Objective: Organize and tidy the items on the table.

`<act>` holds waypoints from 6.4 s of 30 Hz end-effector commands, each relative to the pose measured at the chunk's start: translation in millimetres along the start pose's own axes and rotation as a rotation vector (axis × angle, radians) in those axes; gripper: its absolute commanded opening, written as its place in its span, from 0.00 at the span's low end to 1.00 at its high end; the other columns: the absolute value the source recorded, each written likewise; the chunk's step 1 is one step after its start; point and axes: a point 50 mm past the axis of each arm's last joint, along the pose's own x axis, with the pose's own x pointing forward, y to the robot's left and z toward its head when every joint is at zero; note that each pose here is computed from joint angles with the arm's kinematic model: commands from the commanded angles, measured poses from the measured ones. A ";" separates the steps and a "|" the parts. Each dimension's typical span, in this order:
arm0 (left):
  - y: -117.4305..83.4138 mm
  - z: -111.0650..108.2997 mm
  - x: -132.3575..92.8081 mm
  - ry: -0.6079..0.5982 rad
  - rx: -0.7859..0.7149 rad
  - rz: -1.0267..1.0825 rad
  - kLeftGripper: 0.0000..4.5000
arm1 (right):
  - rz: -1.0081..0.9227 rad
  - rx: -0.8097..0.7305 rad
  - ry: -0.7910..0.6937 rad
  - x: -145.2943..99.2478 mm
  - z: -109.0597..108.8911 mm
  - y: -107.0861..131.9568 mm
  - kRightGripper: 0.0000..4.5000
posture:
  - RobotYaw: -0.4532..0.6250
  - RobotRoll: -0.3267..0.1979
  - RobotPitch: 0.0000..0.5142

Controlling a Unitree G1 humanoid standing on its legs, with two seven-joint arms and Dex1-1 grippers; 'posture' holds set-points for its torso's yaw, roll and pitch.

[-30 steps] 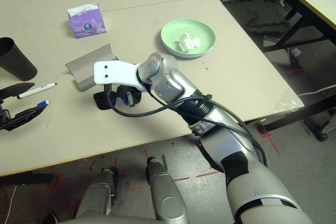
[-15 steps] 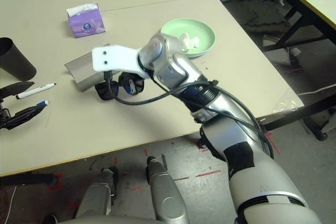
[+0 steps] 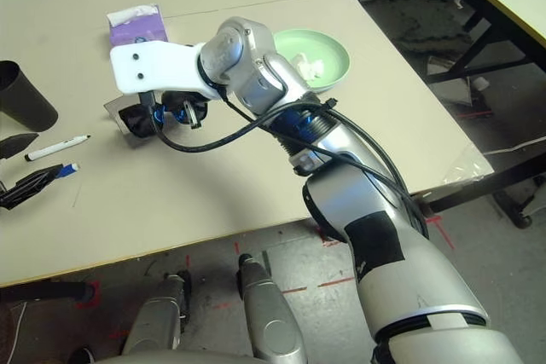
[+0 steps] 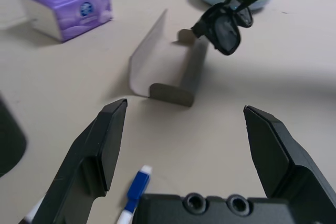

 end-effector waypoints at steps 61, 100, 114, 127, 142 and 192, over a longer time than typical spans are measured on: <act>-23.4 -0.7 0.2 -0.059 -0.046 0.121 1.00 | -0.267 -0.409 -0.001 61.6 -21.9 20.0 0.04 | 0.37 0.62 0.53; -19.4 -11.9 9.1 -0.061 -0.074 0.100 1.00 | -0.442 -0.398 -0.038 -7.0 11.0 -50.0 0.99 | 0.33 0.62 0.50; -6.1 4.0 68.9 -0.186 0.014 0.170 1.00 | -0.591 -0.118 -0.140 -38.6 -14.0 -49.4 0.99 | 0.26 0.62 0.48; 1.7 -4.1 78.2 -0.174 0.013 0.155 1.00 | -0.146 0.826 -0.453 -91.8 -68.5 88.6 0.99 | 0.21 0.62 0.46; 19.2 -2.6 88.7 -0.126 0.068 0.189 1.00 | -0.201 0.672 -0.651 -109.2 -76.3 130.0 0.99 | 0.17 0.62 0.44; 60.1 -14.0 116.8 0.140 0.259 0.499 0.01 | -0.417 0.689 -0.593 -108.3 -99.9 129.9 1.00 | 0.16 0.62 0.49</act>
